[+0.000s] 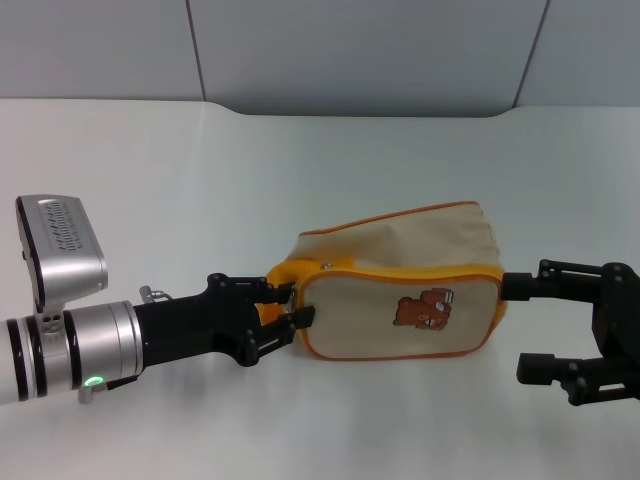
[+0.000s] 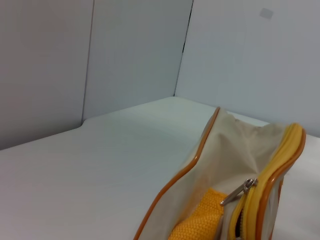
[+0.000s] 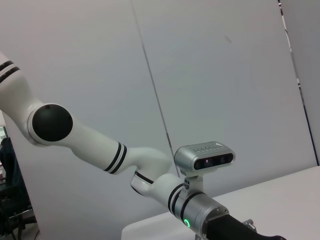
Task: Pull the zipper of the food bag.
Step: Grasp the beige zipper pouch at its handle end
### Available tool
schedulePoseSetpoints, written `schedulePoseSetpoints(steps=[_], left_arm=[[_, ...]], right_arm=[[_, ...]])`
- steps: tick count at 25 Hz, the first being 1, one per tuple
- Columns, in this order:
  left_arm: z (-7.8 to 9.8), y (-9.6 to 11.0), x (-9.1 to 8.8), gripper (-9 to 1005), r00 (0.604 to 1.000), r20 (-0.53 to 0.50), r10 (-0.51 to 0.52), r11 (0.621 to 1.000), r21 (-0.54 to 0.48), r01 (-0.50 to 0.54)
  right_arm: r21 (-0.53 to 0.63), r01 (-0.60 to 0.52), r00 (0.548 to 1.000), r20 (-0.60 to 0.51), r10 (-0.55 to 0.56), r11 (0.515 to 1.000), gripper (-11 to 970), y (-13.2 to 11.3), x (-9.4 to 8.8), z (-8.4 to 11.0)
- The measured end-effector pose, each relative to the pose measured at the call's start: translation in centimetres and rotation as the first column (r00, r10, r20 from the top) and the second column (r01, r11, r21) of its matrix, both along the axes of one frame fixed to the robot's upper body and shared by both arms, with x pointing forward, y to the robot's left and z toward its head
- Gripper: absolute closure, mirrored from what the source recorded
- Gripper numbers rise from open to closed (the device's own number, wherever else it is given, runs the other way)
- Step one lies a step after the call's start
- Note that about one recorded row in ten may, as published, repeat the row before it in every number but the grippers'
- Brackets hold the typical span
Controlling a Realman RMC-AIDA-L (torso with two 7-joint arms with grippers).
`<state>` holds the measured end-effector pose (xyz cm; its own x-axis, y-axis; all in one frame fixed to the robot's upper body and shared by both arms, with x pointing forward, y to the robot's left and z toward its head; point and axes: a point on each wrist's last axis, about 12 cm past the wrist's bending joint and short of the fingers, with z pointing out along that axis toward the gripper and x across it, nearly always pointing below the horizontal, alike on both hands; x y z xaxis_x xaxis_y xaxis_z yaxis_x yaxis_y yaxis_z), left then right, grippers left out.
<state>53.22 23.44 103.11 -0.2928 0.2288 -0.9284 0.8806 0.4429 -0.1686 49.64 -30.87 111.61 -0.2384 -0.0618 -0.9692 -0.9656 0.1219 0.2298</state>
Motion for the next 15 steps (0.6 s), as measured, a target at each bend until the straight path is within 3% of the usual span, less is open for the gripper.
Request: schedulePoseSetpoints(steps=[4,15], left_arm=[[0.03,0.04,0.06,680,1.0,0.001,-0.001,1.0,0.002,0.001],[0.05,-0.02,0.04,726,1.0,0.002,-0.009,1.0,0.004,0.009]], right_arm=[[0.001,0.003,1.0,-0.003,-0.003,1.0,123,-0.06,-0.11,-0.08],[0.002,0.007,1.0,-0.004,-0.007,1.0,122,-0.19,-0.26,-0.17]])
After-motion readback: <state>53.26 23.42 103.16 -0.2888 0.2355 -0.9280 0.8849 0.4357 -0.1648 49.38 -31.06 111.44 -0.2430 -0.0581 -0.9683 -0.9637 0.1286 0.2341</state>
